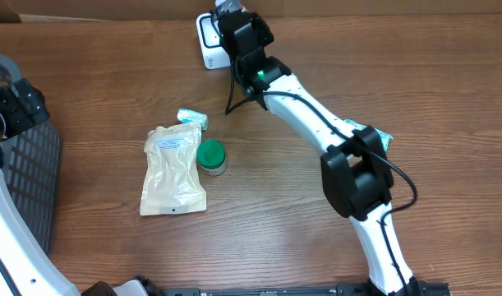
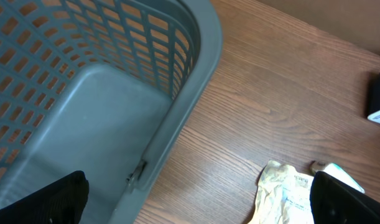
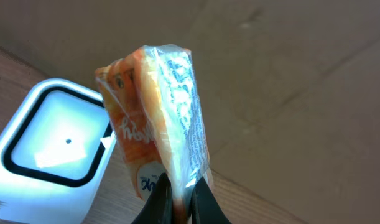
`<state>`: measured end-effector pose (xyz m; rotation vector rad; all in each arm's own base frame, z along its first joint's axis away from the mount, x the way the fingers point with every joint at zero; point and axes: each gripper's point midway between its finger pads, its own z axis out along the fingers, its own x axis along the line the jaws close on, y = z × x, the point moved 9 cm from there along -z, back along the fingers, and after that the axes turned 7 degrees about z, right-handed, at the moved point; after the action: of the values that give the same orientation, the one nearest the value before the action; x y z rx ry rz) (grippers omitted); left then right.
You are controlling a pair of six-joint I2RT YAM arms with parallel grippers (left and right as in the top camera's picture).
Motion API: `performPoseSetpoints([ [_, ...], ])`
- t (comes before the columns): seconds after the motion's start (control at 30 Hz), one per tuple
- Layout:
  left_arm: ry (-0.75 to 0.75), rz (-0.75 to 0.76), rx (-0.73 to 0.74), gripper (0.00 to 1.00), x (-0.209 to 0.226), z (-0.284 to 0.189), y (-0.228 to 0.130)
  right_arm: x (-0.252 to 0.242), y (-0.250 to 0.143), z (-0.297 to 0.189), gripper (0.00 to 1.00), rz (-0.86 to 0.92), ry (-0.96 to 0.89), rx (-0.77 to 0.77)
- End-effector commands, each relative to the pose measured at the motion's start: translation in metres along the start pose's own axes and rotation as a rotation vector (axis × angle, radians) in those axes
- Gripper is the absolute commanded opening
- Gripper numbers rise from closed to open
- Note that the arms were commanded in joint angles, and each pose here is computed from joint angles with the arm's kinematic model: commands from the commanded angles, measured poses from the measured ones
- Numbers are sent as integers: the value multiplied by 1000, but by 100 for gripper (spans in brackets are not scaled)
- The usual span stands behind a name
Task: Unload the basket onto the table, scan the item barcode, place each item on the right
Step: 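Hold the orange packet in front of the white scanner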
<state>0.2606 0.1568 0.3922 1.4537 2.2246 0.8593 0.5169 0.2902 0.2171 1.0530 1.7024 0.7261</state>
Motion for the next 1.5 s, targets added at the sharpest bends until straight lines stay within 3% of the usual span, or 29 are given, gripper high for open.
performPoseSetpoints([
  [0.0,7,14,-32,100,0,-8,4,14,-10,14,4,-168,13,-18],
  [0.27,7,14,-32,100,0,-8,4,43,-28,28,4,-335,65,-65],
  [1.03,7,14,-32,99,0,-8,4,56,-30,29,4,-333,100,-101],
  [1.23,7,14,-32,100,0,-8,4,40,-4,14,4,-191,93,-130],
  [1.47,7,14,-32,99,0,-8,4,-14,59,-50,4,4,172,-141],
])
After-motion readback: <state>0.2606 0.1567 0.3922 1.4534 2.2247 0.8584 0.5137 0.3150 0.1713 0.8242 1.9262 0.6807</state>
